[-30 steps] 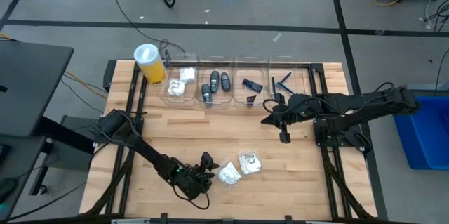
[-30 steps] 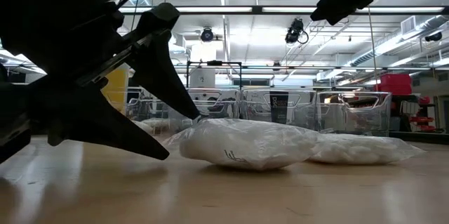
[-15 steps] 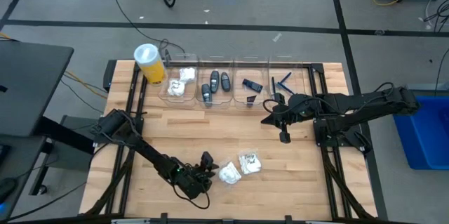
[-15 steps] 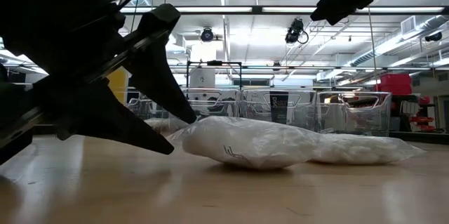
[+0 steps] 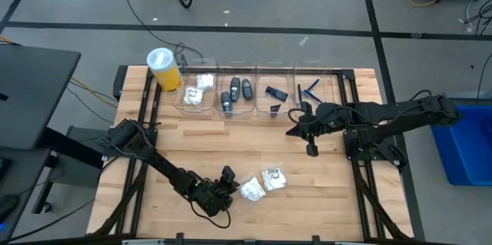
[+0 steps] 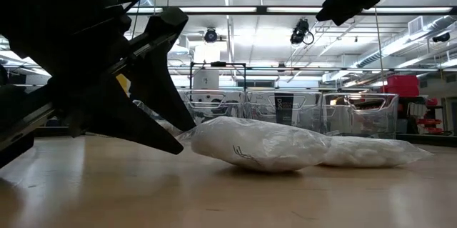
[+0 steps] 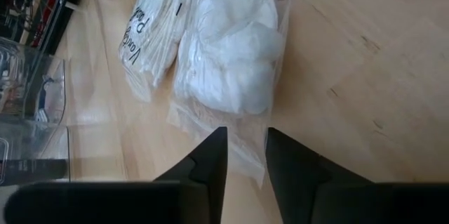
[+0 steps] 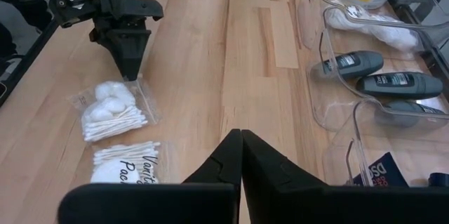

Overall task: Pick & Place Travel size toiletries
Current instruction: Put the white cotton pack into the left transparent bin

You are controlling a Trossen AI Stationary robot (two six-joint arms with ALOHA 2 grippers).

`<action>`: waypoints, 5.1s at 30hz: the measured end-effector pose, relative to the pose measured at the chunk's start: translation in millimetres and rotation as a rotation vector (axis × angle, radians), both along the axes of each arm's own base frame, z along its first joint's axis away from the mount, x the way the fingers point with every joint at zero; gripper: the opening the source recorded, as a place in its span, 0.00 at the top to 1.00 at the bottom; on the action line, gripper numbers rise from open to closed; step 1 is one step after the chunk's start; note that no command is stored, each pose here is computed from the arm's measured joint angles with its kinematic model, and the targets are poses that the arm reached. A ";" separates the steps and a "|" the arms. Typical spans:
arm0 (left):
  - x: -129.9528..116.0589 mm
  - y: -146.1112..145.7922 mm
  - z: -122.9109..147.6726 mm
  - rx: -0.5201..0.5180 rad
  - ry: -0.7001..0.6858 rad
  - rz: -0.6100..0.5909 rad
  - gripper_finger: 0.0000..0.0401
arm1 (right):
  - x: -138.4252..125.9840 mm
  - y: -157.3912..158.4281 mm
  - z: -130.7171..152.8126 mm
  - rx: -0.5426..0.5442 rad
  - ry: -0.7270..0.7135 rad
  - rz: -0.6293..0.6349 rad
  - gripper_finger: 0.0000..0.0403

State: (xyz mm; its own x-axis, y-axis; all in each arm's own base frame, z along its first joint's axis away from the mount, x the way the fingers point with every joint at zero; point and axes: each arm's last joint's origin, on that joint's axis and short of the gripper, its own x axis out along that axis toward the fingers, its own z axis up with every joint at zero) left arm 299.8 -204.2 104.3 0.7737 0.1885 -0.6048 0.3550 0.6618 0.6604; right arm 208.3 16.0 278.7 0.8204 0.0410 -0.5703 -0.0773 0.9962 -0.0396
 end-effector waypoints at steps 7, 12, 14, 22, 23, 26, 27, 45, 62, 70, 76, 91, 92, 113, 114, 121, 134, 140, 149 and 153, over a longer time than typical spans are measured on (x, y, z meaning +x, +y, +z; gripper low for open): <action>-0.1 -0.1 -0.4 -0.004 0.004 -0.004 0.81 | 0.0 0.0 0.0 0.000 0.000 0.000 0.98; -0.2 -0.6 -0.7 -0.017 0.014 -0.017 0.86 | 0.0 0.0 0.0 -0.002 0.000 0.001 0.98; -0.2 -0.7 -0.7 -0.018 0.014 -0.017 0.87 | 0.0 0.1 0.0 -0.003 0.000 0.002 0.98; -0.3 -0.8 -0.8 -0.019 0.014 -0.018 0.92 | 0.0 0.0 0.0 -0.003 0.000 0.002 0.98; -0.3 -0.9 -0.8 -0.022 0.016 -0.020 0.92 | 0.0 0.0 0.0 -0.003 0.000 0.002 0.98; -0.3 -1.7 -1.1 -0.042 0.026 -0.035 0.94 | 0.0 0.1 0.0 -0.003 0.000 0.002 0.98; -0.4 -1.8 -1.1 -0.043 0.026 -0.035 0.95 | 0.0 0.1 0.0 -0.003 0.000 0.002 0.98; 0.4 -2.7 -0.1 -0.023 0.027 -0.052 0.99 | 0.0 0.0 0.1 -0.003 -0.001 0.002 0.98; 14.8 -14.1 23.0 0.065 0.092 -0.090 0.98 | 0.0 0.1 0.1 -0.002 0.000 0.003 0.98; 15.2 -17.3 41.5 0.090 0.129 -0.094 0.99 | 0.0 0.0 0.1 -0.002 0.000 0.003 0.98; 9.3 -12.6 65.3 0.081 0.104 -0.081 0.99 | 0.2 0.1 0.5 -0.002 -0.004 0.003 0.98; -10.2 8.3 117.7 0.219 0.086 -0.112 0.99 | 0.5 0.1 0.9 0.000 -0.009 0.002 0.98; -11.1 11.4 120.1 0.243 0.091 -0.106 0.99 | 0.5 0.1 0.9 0.005 -0.009 -0.002 0.98; -13.7 65.2 172.1 0.281 0.019 -0.011 0.99 | 0.9 0.2 1.5 0.044 -0.015 -0.028 0.98; -14.9 68.4 175.8 0.294 0.015 -0.009 0.99 | 0.9 0.2 1.5 0.044 -0.015 -0.028 0.98; -26.5 103.5 201.4 0.367 0.019 0.046 0.99 | 0.9 0.2 1.5 0.044 -0.015 -0.028 0.98; -49.8 186.4 242.8 0.476 0.011 0.271 0.99 | 0.9 0.1 1.5 0.063 -0.014 -0.041 0.98; -64.1 217.7 255.9 0.457 -0.012 0.374 0.99 | 0.9 0.0 1.5 0.080 -0.013 -0.055 0.98; -76.0 251.2 261.8 0.469 0.013 0.479 0.99 | 0.9 -0.1 1.5 0.084 -0.013 -0.066 0.98; -78.1 263.4 261.3 0.446 0.020 0.500 0.99 | 0.9 -0.2 1.5 0.084 -0.013 -0.066 0.98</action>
State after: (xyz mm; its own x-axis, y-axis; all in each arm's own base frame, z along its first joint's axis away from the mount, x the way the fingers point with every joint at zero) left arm 221.7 59.1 365.6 0.5173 0.7570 -0.3992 0.0914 0.4150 0.9052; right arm 209.2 15.8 280.3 0.8303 0.0338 -0.5563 -0.0115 0.9990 0.0435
